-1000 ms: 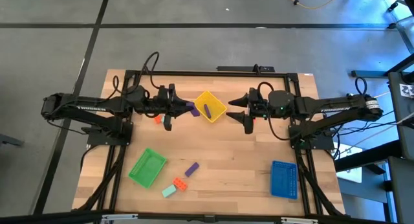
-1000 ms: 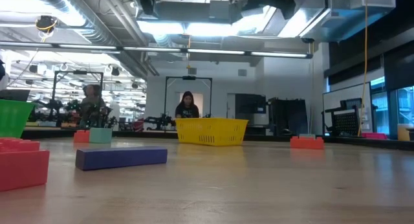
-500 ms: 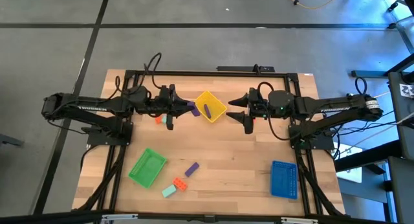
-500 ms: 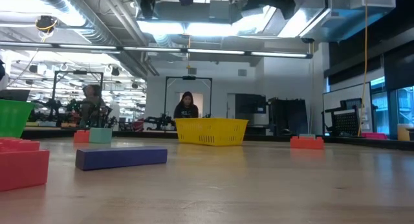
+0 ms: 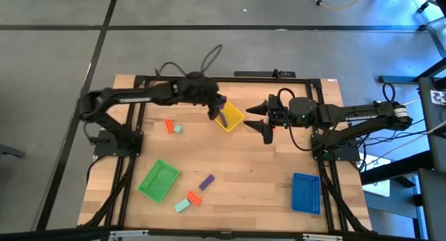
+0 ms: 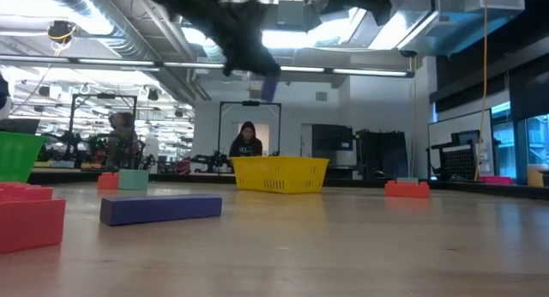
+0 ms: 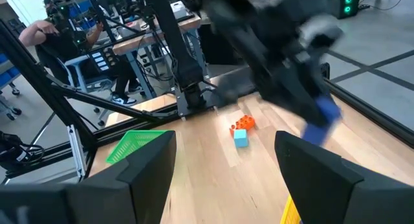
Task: Sort & place blocks by color
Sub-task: Put the top violet block into the yellow bin, then put the violet block into the yellow bin
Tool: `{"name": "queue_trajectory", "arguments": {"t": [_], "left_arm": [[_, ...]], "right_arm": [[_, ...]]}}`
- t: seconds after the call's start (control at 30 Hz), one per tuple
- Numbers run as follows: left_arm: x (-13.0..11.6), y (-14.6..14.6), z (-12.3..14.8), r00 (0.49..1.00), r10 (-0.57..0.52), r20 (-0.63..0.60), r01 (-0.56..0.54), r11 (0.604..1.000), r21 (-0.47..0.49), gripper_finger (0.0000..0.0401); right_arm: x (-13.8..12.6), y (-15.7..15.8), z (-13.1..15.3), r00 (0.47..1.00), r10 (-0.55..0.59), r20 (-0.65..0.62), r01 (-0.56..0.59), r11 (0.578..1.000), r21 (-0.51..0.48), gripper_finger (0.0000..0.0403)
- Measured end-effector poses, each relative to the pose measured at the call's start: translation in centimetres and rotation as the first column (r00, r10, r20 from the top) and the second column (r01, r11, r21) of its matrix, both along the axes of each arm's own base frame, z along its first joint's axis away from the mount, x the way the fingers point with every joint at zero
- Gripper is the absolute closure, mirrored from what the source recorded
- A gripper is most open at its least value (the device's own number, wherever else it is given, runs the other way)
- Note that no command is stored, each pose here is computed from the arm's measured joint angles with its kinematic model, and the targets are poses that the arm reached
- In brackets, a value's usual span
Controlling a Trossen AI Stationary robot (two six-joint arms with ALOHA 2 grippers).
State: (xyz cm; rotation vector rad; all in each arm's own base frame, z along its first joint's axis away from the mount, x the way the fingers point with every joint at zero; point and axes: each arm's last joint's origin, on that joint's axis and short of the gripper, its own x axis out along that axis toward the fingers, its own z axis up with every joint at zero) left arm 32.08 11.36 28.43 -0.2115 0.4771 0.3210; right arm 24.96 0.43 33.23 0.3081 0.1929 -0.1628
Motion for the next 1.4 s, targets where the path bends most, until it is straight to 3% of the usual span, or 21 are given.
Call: {"name": "queue_trajectory", "arguments": {"t": [0.17, 0.4, 0.67, 0.9, 1.1, 1.4], "left_arm": [[2.7, 1.3, -4.0, 0.993, 0.005, -0.116, -0.011, 0.999, -0.047, 0.0357], [4.3, 1.9, -8.0, 0.981, 0.01, -0.196, -0.024, 0.997, -0.07, 0.0357], [5.3, 2.2, -9.0, 0.989, 0.014, -0.148, -0.023, 0.998, -0.058, 0.0357], [5.3, 2.2, -9.6, 0.984, -0.007, -0.181, 0.002, 1.0, -0.028, 0.0355], [5.5, 2.0, -10.2, 0.979, -0.016, -0.203, 0.01, 0.999, -0.03, 0.03], [5.6, 1.9, -10.0, 0.983, -0.044, -0.181, 0.036, 0.998, -0.044, 0.0259]], "right_arm": [[0.0, 0.0, 0.0, 1.0, -0.002, 0.0, 0.002, 1.0, 0.0, 0.0138], [0.0, -0.1, 0.0, 0.999, -0.044, 0.0, 0.044, 0.999, -0.01, 0.0138], [0.0, -0.2, 0.0, 0.999, -0.052, 0.0, 0.052, 0.999, -0.011, 0.0138], [0.0, -0.2, 0.0, 0.999, -0.052, 0.0, 0.052, 0.999, -0.012, 0.0138], [0.0, -0.2, 0.0, 0.999, -0.052, -0.001, 0.052, 0.999, -0.012, 0.0138], [0.0, -0.2, 0.0, 0.999, -0.052, -0.001, 0.052, 0.999, -0.012, 0.0138]]}}
